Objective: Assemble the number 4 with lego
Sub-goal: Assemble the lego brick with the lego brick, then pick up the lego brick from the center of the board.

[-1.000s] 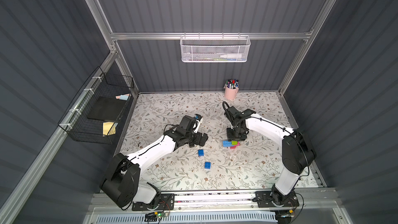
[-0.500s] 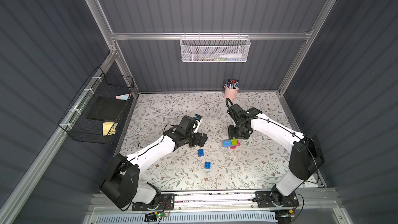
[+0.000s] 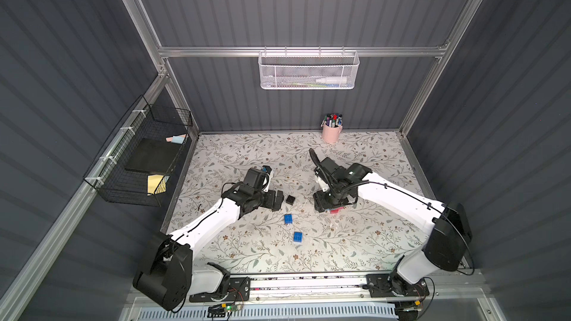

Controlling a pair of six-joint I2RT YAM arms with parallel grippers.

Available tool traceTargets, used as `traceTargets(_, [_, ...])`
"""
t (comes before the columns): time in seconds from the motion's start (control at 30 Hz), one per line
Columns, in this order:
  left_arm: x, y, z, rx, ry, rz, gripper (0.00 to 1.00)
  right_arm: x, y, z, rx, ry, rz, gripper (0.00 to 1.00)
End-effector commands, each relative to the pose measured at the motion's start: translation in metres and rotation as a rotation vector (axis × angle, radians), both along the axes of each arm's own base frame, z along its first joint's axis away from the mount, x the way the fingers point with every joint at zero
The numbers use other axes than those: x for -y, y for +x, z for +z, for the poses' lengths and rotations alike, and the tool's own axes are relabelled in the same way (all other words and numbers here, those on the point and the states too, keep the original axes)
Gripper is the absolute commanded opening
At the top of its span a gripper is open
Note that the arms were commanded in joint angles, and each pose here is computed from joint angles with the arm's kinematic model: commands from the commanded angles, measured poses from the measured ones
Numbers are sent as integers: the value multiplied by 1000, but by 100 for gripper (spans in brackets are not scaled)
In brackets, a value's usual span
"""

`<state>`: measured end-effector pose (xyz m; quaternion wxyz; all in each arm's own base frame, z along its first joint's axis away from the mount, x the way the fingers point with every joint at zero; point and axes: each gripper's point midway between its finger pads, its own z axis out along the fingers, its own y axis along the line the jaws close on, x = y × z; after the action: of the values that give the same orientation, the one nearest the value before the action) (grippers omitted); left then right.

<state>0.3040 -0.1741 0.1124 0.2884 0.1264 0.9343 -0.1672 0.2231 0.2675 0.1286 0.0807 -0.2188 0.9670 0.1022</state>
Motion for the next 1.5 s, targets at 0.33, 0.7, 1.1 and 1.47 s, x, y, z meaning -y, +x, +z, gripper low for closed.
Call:
traceTargets(0.33, [-23,-3,14,-68,-56,-5,99,-75,-58,-40,-116,-36,530,70])
traceTargets(0.7, [-50,-2,12,-138,-89,42,99,-75,-76,-76,-145,-90,696,72])
traceTargets(1.1, [-66,3,11,-131,-94,98,99,-76,-72,-96,-89,-173,898,71])
traceTargets(1.47, [-66,9,10,-131,-107,100,99,-80,-70,-103,-69,-240,953,61])
